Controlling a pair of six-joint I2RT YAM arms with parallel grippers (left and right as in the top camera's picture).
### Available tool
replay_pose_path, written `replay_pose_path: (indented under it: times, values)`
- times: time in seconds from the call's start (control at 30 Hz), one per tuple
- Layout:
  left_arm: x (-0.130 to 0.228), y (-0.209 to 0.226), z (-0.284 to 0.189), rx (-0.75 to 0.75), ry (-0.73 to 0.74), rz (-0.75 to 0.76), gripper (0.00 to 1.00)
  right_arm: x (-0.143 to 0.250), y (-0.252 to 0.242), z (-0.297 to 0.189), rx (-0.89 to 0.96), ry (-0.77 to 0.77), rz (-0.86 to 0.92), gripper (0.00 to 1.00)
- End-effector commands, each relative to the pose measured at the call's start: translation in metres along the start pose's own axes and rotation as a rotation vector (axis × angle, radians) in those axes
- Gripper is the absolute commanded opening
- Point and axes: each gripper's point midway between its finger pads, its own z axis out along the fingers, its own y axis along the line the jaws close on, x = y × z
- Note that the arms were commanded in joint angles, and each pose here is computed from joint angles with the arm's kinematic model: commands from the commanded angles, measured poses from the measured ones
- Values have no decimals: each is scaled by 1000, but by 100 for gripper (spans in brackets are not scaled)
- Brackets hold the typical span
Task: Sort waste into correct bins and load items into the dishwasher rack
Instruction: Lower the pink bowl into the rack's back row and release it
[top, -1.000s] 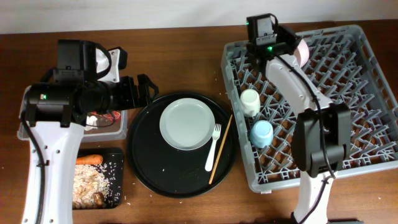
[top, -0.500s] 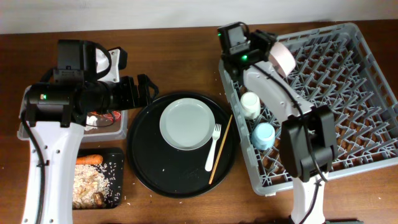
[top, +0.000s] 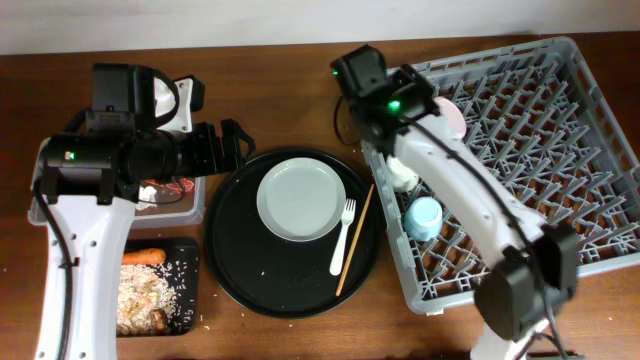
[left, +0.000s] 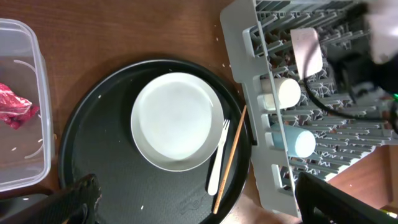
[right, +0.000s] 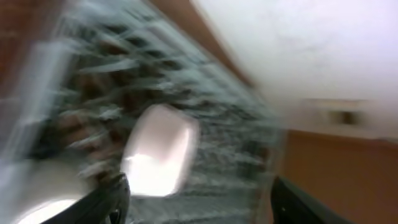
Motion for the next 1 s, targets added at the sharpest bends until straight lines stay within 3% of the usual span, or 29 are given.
replay_pose_path:
  times: [0.0, 0.17, 0.27, 0.37, 0.57, 0.63, 0.97]
  values:
    - [-4, -2, -8, 0, -27, 21, 99, -5, 28, -39, -416, -106, 350, 67]
    - [-3, -2, -8, 0, -27, 21, 99, 5, 49, -62, -632, -42, 517, 65]
    - [-4, -2, -8, 0, -27, 21, 99, 10, 64, -50, -643, 20, 490, 64]
    - [-4, -2, -8, 0, -27, 21, 99, 12, 79, -33, -648, 68, 472, 50]
    - [-4, -3, -8, 0, -27, 21, 99, 17, 100, 6, -606, 151, 437, 48]
    - [-4, -2, -8, 0, -27, 21, 99, 19, 101, 17, -571, 165, 430, 30]
    - [-4, -2, -8, 0, -27, 21, 99, 20, 113, 36, -557, 194, 419, 37]
